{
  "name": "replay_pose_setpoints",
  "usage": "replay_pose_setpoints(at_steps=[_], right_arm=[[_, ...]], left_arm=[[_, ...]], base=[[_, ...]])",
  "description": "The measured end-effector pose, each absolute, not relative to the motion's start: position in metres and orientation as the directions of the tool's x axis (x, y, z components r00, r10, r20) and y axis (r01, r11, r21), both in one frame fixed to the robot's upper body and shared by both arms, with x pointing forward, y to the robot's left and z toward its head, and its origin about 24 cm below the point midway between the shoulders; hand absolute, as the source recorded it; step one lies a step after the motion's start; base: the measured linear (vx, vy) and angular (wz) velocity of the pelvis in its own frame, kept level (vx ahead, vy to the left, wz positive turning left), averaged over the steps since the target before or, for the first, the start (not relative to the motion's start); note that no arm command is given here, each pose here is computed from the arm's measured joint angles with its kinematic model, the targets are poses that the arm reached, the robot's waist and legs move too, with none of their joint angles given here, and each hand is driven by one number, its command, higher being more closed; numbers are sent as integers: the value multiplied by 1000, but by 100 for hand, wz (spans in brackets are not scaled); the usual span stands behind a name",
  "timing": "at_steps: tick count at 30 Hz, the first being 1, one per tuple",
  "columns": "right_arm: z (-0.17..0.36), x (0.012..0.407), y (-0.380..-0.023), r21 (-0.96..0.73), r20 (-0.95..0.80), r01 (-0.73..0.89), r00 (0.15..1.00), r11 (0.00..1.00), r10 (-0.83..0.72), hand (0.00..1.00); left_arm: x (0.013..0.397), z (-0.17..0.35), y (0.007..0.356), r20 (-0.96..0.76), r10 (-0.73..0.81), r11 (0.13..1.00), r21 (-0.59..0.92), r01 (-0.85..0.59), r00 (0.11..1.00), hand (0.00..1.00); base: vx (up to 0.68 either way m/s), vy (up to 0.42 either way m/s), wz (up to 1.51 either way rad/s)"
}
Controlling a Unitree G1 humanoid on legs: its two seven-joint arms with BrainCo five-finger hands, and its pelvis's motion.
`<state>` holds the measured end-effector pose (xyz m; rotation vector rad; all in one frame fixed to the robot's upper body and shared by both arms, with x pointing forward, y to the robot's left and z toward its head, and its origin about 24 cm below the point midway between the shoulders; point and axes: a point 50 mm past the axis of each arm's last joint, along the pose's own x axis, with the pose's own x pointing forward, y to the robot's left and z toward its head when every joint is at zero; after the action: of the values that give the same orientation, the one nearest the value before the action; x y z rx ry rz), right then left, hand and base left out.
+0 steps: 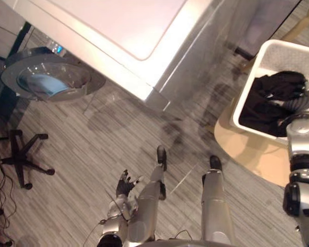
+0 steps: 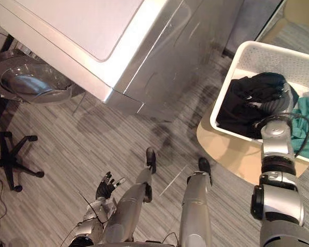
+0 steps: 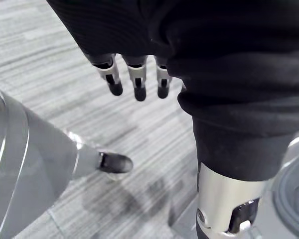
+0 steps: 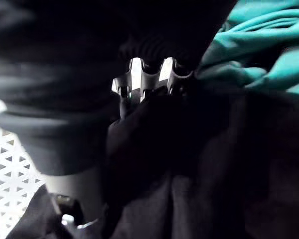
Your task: Pick up the laundry basket with both hands and put the clothes into the washing machine.
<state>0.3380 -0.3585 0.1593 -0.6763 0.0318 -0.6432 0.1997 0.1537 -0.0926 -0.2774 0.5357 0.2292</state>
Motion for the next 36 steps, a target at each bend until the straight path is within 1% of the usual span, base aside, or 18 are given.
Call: replay_pose_setpoints(at_steps=[4,8,9,12,15,19,23,24,26,27,29,30,31,32,33,36], right_arm=[[171,342,-356,-685,230,520,819,511,-525,0],[170,347,-347,-750,231,469,846,466,-480,0],[169,348,-345,-760,228,458,852,461,-472,100],[166,350,-342,-791,218,429,864,436,-454,100],[163,347,-349,-807,196,414,860,422,-471,100],[154,340,-359,-769,152,429,843,475,-516,100],[131,324,-372,-592,68,518,796,617,-602,100],[125,318,-376,-549,45,543,779,636,-626,100],[117,308,-385,-403,-5,619,735,675,-678,100],[116,305,-388,-355,-9,645,721,677,-692,100],[119,296,-393,-207,7,714,685,669,-728,100],[120,293,-396,-177,10,727,676,664,-737,100],[125,286,-403,-90,20,765,641,637,-767,100],[127,284,-405,-52,25,782,623,621,-782,100],[130,278,-407,31,41,803,594,595,-804,100],[133,264,-406,129,91,820,550,557,-830,100]], left_arm=[[206,-83,155,-484,150,929,-229,-290,862,0],[211,-77,150,-449,136,933,-242,-267,883,0],[212,-76,148,-447,129,933,-247,-261,885,0],[212,-75,145,-443,124,932,-256,-258,888,0],[214,-73,143,-439,124,931,-258,-257,890,0],[218,-72,143,-438,130,931,-254,-261,890,0],[221,-72,146,-439,145,928,-252,-276,887,0],[220,-74,147,-445,147,927,-249,-280,883,0],[217,-78,152,-466,166,921,-243,-306,869,0],[216,-79,154,-472,174,919,-238,-315,864,0],[210,-85,167,-498,208,915,-205,-347,842,0],[209,-86,170,-505,215,914,-198,-355,836,0],[206,-90,176,-522,227,914,-177,-365,822,0],[205,-91,179,-530,235,913,-167,-372,815,0],[201,-95,184,-545,251,912,-144,-384,800,0],[185,-104,196,-588,283,904,-100,-415,758,0]], base=[[15,-85,14],[10,-79,11],[0,-73,12],[-5,-43,13],[-19,-55,16],[-13,-36,15],[14,-8,-7],[42,-19,-23],[41,-8,-20],[47,8,-26],[40,5,-32],[64,-15,-28],[62,-20,-19],[78,-26,-23],[50,-15,-16],[94,-8,-20]])
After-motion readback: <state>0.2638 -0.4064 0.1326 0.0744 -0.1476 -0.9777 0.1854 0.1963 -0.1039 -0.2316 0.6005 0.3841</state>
